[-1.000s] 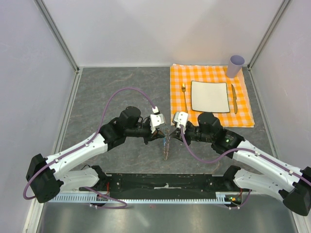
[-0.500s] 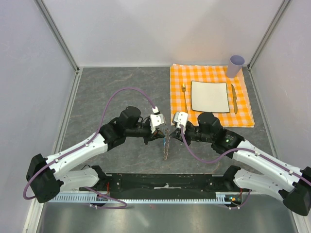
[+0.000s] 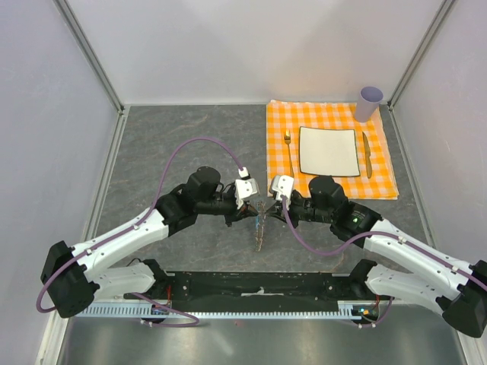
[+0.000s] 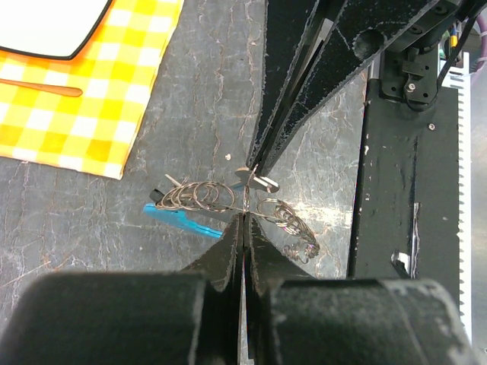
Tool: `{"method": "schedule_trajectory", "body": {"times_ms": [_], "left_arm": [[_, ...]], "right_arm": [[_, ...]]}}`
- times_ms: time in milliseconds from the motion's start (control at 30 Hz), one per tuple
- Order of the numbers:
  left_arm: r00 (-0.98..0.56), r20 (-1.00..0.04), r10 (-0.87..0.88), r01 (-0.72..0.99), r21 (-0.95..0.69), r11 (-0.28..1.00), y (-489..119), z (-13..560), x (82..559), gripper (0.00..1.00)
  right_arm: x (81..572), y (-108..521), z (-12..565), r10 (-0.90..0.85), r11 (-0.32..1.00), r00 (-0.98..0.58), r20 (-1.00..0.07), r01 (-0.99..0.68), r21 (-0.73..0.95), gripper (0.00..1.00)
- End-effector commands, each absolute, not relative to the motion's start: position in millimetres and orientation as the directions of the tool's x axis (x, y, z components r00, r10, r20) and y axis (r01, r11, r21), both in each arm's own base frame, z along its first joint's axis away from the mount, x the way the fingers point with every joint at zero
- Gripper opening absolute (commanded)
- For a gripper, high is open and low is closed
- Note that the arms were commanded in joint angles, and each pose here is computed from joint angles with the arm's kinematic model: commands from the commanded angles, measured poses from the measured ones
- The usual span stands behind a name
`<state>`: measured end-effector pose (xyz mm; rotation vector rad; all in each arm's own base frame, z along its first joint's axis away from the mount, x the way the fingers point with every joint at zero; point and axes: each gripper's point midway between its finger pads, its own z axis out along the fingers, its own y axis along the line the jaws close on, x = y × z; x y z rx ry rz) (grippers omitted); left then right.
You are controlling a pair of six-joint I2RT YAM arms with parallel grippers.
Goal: Put the keys on the keyring
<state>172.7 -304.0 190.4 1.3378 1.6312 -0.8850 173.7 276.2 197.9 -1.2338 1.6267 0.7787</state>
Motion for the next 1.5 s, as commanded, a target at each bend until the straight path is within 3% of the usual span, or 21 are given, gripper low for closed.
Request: {"method": "schedule_trajectory", "body": {"times_ms": [0,733,1467], "left_arm": [[-0.047,-0.95,0.308,0.99,-0.003,0.142,-314,217,167,0.02],[-0.038,-0.958,0.285,0.989,0.006,0.15,-313,223,167,0.02],[-0.026,-0.949,0.314,0.986,0.028,0.167,-308,215,170,0.02]], "right_arm": [[170,284,205,-0.342,0.255,-0.045,-0.939,-0.966,-0.047,0.0],[163,288,204,-0.336,0.214,-0.045,-0.941,-0.976,-0.03,0.0],[177,272,211,-0.351,0.322,-0.031,-0.936,-0.943,-0.09,0.0]]}}
